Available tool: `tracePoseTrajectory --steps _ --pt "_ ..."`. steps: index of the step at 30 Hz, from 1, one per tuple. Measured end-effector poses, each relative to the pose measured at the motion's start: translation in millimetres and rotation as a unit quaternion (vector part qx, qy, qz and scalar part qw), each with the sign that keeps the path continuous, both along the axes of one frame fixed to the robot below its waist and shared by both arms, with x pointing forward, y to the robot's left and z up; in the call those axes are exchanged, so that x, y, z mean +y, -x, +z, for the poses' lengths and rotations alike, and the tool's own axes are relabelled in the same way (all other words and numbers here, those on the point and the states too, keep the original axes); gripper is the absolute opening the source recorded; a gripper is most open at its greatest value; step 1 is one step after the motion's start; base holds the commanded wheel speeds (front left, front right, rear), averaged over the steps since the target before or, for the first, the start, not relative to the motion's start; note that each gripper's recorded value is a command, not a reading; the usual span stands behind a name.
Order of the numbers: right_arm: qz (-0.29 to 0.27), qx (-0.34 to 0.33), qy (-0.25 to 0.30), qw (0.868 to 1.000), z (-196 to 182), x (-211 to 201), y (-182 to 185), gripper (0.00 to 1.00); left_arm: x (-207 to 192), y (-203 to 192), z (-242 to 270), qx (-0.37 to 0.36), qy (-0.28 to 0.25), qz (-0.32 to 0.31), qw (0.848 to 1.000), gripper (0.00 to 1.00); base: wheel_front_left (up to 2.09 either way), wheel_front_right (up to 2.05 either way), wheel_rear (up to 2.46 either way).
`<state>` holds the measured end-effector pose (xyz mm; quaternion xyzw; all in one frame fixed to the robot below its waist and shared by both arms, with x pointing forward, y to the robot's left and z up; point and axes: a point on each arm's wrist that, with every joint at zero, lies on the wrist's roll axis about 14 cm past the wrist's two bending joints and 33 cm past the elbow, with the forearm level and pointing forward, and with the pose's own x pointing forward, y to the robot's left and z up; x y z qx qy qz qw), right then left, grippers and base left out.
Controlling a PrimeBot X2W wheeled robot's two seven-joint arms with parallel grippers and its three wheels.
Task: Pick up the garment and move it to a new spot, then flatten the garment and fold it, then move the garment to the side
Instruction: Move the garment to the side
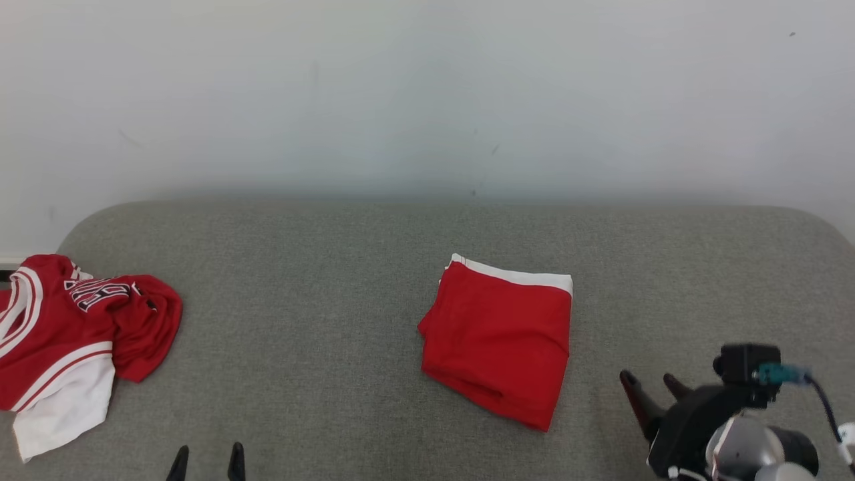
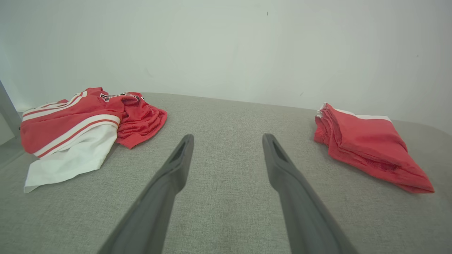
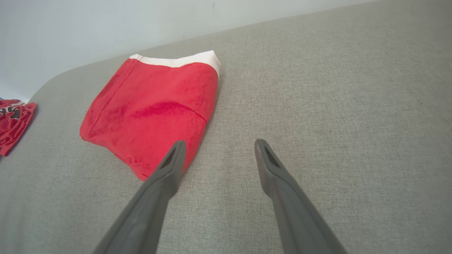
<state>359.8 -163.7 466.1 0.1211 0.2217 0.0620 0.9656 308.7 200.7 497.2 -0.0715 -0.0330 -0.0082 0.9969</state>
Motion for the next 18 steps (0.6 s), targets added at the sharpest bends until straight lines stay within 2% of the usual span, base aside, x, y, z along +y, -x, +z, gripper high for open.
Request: tracePoseTrajectory --steps 3,9,18 --pt "0.025 0.033 0.028 0.999 22.0 3.7 -25.6 1.00 1.0 1.4 -2.3 0.004 0.003 0.004 1.000 1.00 0.00 0.00 0.00" --pt "0.049 0.100 0.040 0.993 19.0 15.4 -54.4 1.00 -0.9 0.7 -5.5 0.010 0.005 0.004 1.000 1.00 0.00 0.00 0.00" --pt "0.061 0.169 0.042 0.983 -24.3 33.3 -87.4 1.00 6.3 -3.2 -16.7 0.033 0.005 0.019 0.999 1.00 0.00 0.00 0.00"
